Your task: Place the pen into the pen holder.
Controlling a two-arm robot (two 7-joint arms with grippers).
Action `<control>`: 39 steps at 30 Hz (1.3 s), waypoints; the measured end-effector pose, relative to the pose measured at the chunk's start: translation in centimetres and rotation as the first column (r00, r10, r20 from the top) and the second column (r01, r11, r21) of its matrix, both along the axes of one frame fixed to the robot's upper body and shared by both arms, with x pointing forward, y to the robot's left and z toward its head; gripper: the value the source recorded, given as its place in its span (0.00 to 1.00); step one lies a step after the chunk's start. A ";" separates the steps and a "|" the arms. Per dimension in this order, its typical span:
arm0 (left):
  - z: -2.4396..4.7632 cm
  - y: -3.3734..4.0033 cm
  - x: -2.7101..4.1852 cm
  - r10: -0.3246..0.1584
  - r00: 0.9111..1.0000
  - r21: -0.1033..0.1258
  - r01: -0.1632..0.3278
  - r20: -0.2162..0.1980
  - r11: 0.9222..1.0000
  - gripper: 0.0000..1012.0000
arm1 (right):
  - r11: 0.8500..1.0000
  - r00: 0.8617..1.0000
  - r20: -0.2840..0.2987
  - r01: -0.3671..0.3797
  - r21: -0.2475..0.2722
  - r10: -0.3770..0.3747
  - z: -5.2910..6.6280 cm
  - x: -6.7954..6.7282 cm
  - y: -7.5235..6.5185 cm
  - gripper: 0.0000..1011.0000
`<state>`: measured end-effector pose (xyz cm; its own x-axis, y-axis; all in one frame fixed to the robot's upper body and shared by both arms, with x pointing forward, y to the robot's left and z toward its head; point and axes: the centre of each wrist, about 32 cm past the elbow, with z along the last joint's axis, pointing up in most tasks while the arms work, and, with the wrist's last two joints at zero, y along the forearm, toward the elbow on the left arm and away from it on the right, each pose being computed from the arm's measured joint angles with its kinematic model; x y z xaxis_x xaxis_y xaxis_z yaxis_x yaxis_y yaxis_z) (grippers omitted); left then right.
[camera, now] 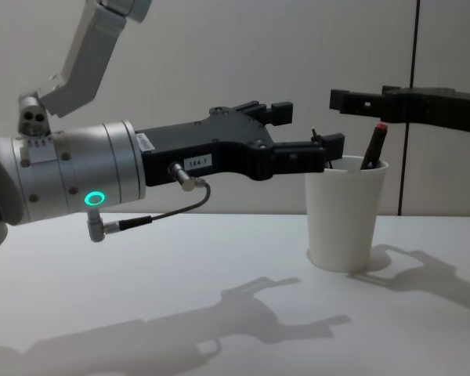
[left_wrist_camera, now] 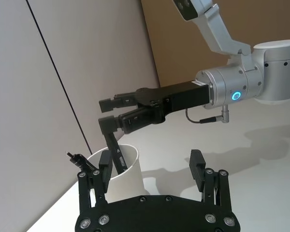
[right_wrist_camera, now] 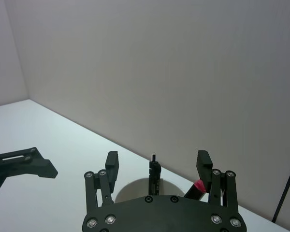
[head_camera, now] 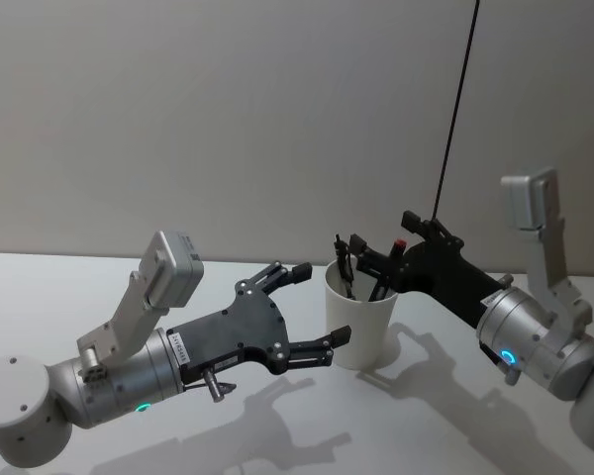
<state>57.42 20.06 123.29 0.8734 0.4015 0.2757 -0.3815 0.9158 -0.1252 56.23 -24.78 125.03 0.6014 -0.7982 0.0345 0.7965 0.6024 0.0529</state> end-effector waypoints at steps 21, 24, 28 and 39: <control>-0.15 -0.02 -0.21 0.020 1.000 -0.002 -0.020 -0.004 1.000 0.99 | 0.997 0.998 0.039 0.036 0.070 -0.039 0.1 -1.4 -0.8 0.99; -0.29 -0.06 -0.51 0.045 0.999 -0.004 -0.045 -0.009 0.999 0.99 | 0.997 0.998 0.037 0.044 0.068 -0.046 -0.2 -1.7 -0.7 0.99; -0.50 -0.11 -0.92 0.078 0.997 -0.005 -0.078 -0.015 0.997 0.99 | 0.996 0.997 0.033 0.065 0.064 -0.067 -0.9 -2.5 -0.5 0.99; -1.23 -0.23 -2.63 0.225 0.974 -0.005 -0.225 -0.037 0.974 0.99 | 0.990 0.991 0.024 0.132 0.047 -0.133 -2.8 -5.2 0.2 0.99</control>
